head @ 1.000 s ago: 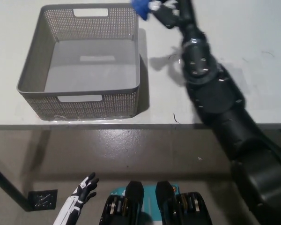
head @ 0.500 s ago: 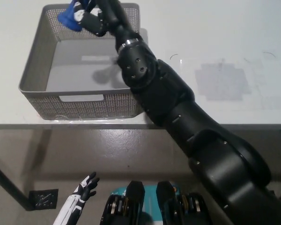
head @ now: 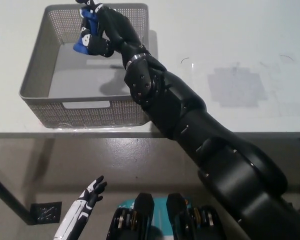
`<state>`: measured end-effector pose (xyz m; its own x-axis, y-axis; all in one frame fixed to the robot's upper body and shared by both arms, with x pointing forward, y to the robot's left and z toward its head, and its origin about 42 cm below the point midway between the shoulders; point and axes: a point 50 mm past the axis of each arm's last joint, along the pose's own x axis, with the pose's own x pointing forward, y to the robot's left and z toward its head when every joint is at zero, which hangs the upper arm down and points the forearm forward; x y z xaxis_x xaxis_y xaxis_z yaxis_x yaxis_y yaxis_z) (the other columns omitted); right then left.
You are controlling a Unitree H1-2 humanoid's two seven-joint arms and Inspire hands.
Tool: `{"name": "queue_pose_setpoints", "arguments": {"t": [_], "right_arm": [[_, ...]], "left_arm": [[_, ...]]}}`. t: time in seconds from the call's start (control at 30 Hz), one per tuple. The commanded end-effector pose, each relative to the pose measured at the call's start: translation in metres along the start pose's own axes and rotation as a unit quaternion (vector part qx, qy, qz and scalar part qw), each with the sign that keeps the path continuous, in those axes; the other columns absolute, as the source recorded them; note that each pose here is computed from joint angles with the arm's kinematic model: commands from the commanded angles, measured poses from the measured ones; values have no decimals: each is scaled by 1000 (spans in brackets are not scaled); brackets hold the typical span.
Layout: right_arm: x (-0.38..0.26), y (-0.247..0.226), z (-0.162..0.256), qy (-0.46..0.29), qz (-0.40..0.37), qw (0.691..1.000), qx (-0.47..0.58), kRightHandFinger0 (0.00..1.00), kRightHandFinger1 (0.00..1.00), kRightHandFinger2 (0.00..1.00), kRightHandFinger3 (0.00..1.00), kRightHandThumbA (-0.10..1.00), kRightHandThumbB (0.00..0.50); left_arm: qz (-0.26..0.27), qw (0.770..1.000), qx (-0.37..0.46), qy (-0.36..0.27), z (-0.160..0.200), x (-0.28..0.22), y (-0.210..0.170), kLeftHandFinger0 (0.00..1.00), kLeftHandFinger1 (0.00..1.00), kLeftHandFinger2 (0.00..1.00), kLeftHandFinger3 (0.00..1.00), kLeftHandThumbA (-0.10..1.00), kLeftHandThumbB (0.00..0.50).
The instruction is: Use the right hand to pick up a chess pieces and put it into a container on the left hand side
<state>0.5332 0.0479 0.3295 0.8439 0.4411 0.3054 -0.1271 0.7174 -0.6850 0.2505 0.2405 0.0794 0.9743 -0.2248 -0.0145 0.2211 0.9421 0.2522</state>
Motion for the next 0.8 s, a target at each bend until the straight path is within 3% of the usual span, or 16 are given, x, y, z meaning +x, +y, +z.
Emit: {"name": "queue_pose_setpoints", "arguments": {"t": [0.0, 0.07, 0.17, 0.2, 0.23, 0.27, 0.3, 0.47, 0.77], "right_arm": [[13, -26, 13, -22, -10, 999, -28, 0, 373, 787, 910, -100, 110], [15, -28, 7, 10, 21, 1000, -17, 57, 482, 827, 897, -100, 162], [15, -31, 2, 29, 43, 998, -45, 278, 611, 856, 887, 204, 267], [16, -32, 0, 33, 51, 997, -48, 380, 600, 729, 828, 302, 297], [16, -34, -2, 40, 67, 996, -51, 703, 849, 915, 1000, 436, 348], [16, -35, -3, 47, 84, 994, -49, 959, 1000, 1000, 1000, 515, 391], [16, -35, -5, 51, 96, 993, -52, 1000, 1000, 1000, 1000, 559, 406], [15, -39, -10, 60, 124, 987, -77, 1000, 1000, 1000, 1000, 798, 500], [17, -50, -13, 70, 120, 986, -87, 1000, 1000, 1000, 1000, 932, 500]], "left_arm": [[-11, 1000, 18, -20, 13, 5, 8, 1000, 1000, 1000, 1000, 1000, 313], [-10, 1000, 19, -21, 15, 7, 8, 1000, 1000, 1000, 1000, 1000, 316], [-12, 1000, 18, -22, 15, 8, 8, 1000, 1000, 1000, 1000, 1000, 318], [-13, 1000, 16, -23, 16, 9, 8, 1000, 1000, 1000, 1000, 1000, 310], [-14, 1000, 16, -22, 17, 11, 8, 1000, 1000, 1000, 1000, 1000, 313], [-16, 1000, 15, -22, 18, 11, 8, 1000, 1000, 1000, 1000, 1000, 303], [-17, 1000, 14, -21, 18, 12, 8, 1000, 1000, 1000, 1000, 1000, 310], [-19, 999, 19, -24, 18, 14, 10, 1000, 1000, 1000, 1000, 1000, 306], [-23, 999, 21, -23, 20, 16, 10, 1000, 1000, 1000, 1000, 1000, 312]]}}
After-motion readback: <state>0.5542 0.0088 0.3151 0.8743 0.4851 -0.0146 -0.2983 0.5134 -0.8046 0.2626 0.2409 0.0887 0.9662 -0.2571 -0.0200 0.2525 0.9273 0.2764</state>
